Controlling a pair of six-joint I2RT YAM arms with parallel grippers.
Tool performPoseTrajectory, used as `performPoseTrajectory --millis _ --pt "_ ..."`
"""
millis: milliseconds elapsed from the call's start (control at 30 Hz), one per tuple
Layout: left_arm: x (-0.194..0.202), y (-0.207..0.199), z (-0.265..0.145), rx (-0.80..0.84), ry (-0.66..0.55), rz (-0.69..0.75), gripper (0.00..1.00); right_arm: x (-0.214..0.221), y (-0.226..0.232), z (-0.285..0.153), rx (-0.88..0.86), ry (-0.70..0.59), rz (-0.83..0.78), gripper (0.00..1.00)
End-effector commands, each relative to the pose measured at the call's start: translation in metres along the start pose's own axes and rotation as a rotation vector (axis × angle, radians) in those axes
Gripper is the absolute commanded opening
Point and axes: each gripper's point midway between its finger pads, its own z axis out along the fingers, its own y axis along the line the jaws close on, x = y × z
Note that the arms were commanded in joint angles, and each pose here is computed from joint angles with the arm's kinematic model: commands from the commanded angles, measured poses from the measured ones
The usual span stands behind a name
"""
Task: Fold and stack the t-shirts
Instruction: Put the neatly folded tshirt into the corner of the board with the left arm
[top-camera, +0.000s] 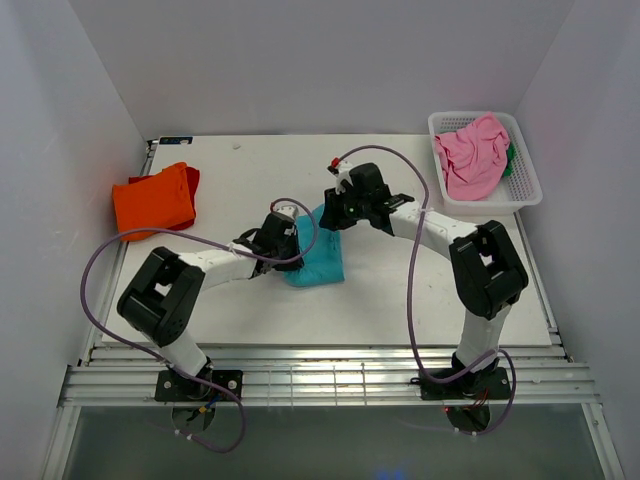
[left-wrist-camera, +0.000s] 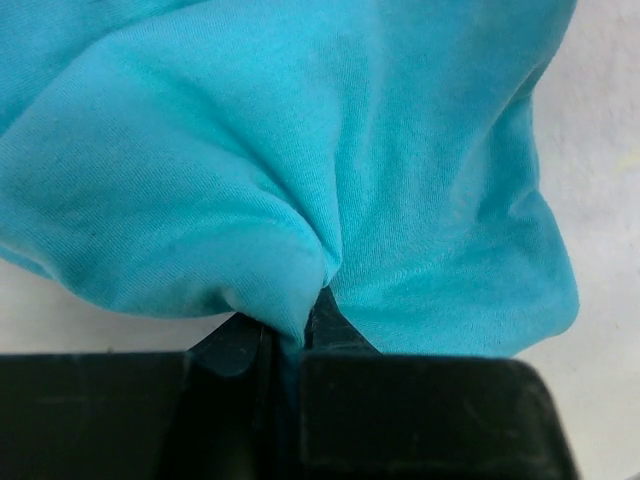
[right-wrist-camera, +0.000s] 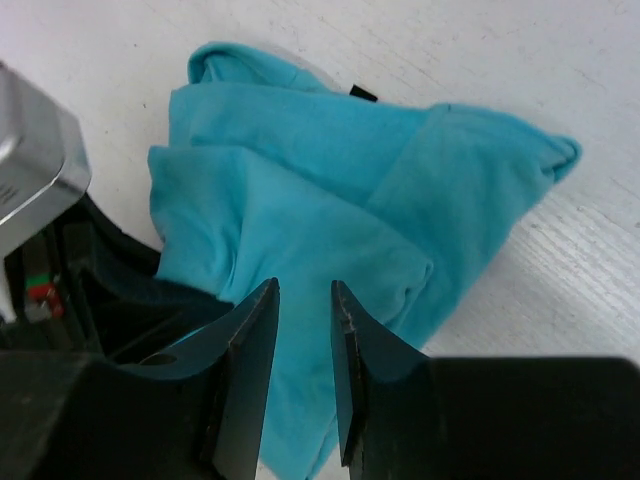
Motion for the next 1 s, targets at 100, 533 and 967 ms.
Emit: performPoseTrajectory --millis 100,533,967 --pt "0.09 0.011 -0.017 -0.058 0.229 0.0 0.0 0.006 0.007 0.015 -0.062 0.02 0.056 0.34" --pt "0.084 0.016 -0.016 -0.096 0.195 0.021 0.0 0.052 0.033 -0.012 -0.04 0.079 0.048 0.33" --pt "0.087 0.025 -0.022 -0.132 0.183 0.009 0.45 0.096 0.013 0.0 0.102 0.198 0.032 0.33"
